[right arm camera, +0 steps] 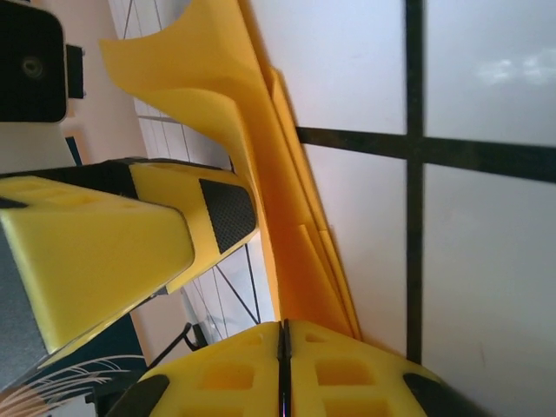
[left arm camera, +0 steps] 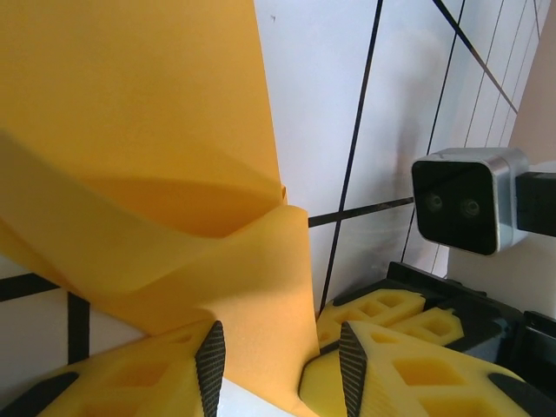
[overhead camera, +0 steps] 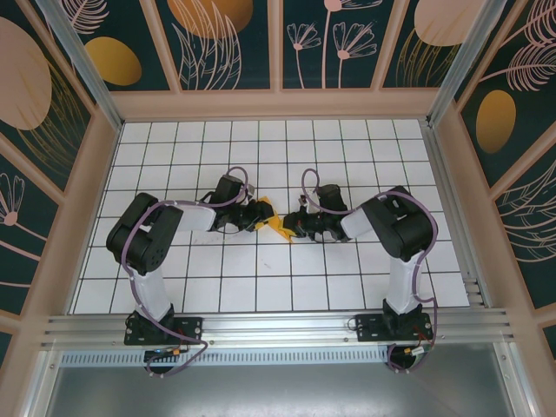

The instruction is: Fold a paper plane with a square sheet of paper (pick it up from the middle)

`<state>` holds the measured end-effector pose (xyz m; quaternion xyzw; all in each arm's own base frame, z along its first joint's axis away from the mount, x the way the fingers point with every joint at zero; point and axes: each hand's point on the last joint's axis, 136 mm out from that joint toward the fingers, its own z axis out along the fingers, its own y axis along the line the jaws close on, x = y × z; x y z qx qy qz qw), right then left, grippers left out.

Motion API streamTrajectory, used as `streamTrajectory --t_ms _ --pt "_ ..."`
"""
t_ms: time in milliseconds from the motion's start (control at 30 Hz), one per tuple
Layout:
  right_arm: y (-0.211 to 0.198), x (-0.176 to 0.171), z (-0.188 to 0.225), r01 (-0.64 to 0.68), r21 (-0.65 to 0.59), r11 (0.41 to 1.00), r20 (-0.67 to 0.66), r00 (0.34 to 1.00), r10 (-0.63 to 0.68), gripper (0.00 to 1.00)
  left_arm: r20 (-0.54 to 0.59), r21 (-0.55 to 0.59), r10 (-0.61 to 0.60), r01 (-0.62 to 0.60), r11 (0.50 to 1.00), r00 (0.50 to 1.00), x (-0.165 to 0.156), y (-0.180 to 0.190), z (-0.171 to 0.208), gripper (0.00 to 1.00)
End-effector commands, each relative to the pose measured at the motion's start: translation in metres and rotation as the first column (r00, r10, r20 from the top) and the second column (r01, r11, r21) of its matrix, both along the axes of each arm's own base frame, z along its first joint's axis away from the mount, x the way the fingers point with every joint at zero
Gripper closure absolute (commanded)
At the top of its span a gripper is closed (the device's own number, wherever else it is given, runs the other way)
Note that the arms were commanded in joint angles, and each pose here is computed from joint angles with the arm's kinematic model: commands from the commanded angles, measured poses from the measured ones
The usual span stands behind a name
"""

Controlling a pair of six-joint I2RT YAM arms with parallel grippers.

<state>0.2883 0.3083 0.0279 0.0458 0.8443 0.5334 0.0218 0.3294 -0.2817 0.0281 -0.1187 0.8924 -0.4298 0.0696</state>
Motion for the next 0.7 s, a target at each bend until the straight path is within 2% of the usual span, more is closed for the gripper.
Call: streamTrajectory --t_ms 0,400,600,667 --pt "-0.003 -0.005 0.008 -0.042 -0.018 0.999 0.037 0.998 0.043 0.88 -0.037 0.124 0.039 -0.034 0.992 0.999 -0.002 0.018 -0.033 0.57" --pt "-0.008 -0.02 0.007 -0.125 -0.075 0.989 0.096 0.987 0.132 0.81 -0.047 0.145 0.057 -0.05 0.988 0.997 -0.002 0.021 -0.036 0.57" --pt "-0.002 -0.019 0.008 -0.194 -0.149 0.97 0.191 0.956 0.221 0.78 -0.054 0.158 0.063 -0.054 0.986 0.997 0.0 0.022 -0.038 0.57" --pt "0.0 -0.017 0.005 -0.192 -0.224 0.955 0.249 0.937 0.246 0.78 -0.056 0.155 0.062 -0.053 0.986 0.997 0.0 0.021 -0.037 0.57"
